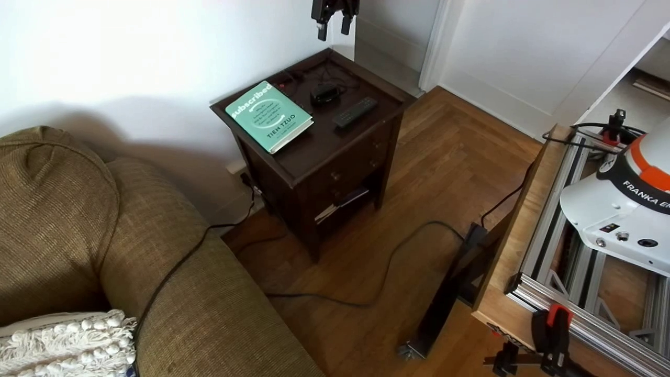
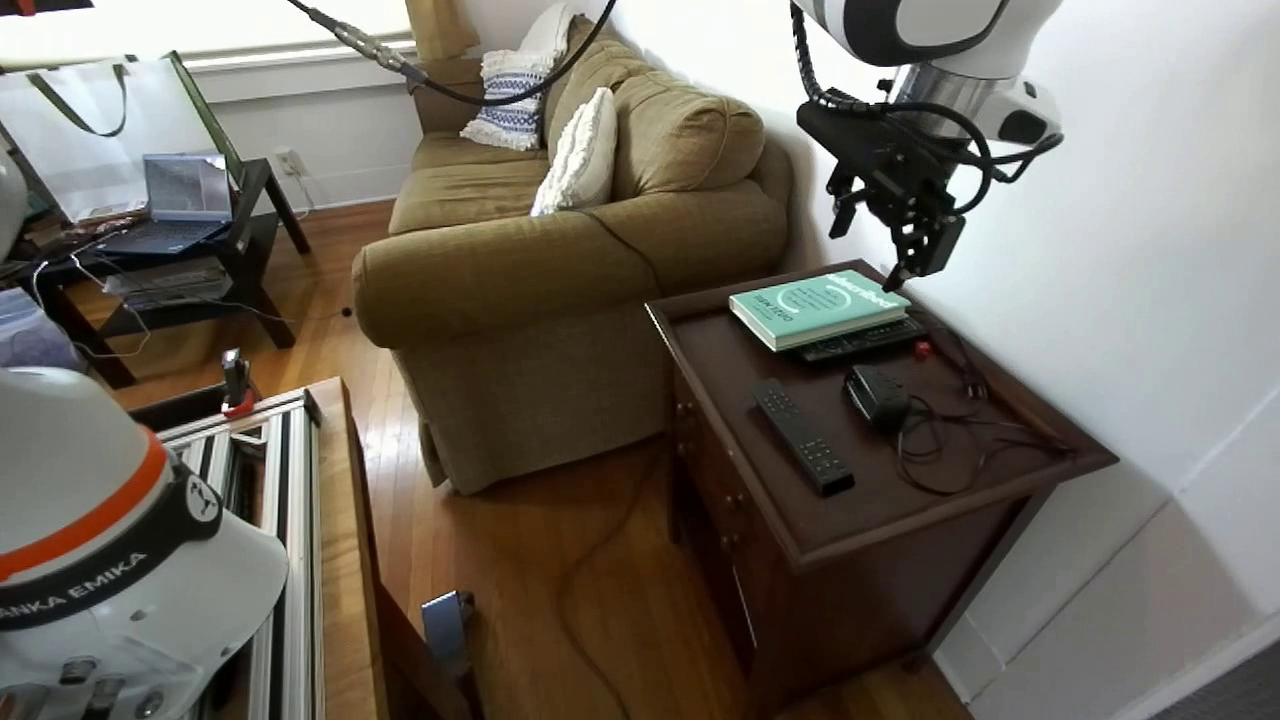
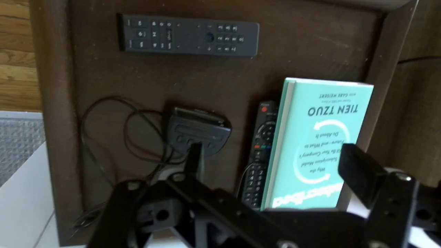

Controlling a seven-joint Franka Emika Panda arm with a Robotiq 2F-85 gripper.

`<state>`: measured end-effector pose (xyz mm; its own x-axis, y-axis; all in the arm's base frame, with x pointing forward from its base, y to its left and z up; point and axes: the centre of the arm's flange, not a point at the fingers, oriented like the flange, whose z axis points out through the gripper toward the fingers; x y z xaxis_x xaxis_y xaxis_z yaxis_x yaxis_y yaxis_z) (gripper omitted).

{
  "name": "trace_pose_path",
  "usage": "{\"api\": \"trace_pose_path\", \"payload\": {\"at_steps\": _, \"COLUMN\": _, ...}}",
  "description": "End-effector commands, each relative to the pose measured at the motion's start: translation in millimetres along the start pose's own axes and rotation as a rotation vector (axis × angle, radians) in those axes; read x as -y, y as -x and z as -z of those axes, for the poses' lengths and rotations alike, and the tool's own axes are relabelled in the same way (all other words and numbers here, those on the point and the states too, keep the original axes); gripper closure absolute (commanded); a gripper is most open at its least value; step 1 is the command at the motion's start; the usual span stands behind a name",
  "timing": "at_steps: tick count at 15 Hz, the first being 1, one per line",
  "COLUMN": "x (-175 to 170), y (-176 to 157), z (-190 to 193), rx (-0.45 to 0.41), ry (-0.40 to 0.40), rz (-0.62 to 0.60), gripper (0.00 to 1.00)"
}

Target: Move the book to the left

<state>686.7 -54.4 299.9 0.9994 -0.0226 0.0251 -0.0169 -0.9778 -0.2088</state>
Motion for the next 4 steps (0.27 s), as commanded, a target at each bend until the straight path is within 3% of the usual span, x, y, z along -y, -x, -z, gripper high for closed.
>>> {"api": "trace_pose_path", "payload": {"at_steps": 1, "x": -13, "y": 6, "z": 6, "rx": -0.015, "ry": -0.028, "rz": -0.023, "gripper": 0.0}}
{"api": "trace_pose_path", "payload": {"at_steps": 4, "x": -42, "y": 19, "z": 19, "rx": -0.034, "ry": -0.084, "rz": -0.049, "gripper": 0.0}}
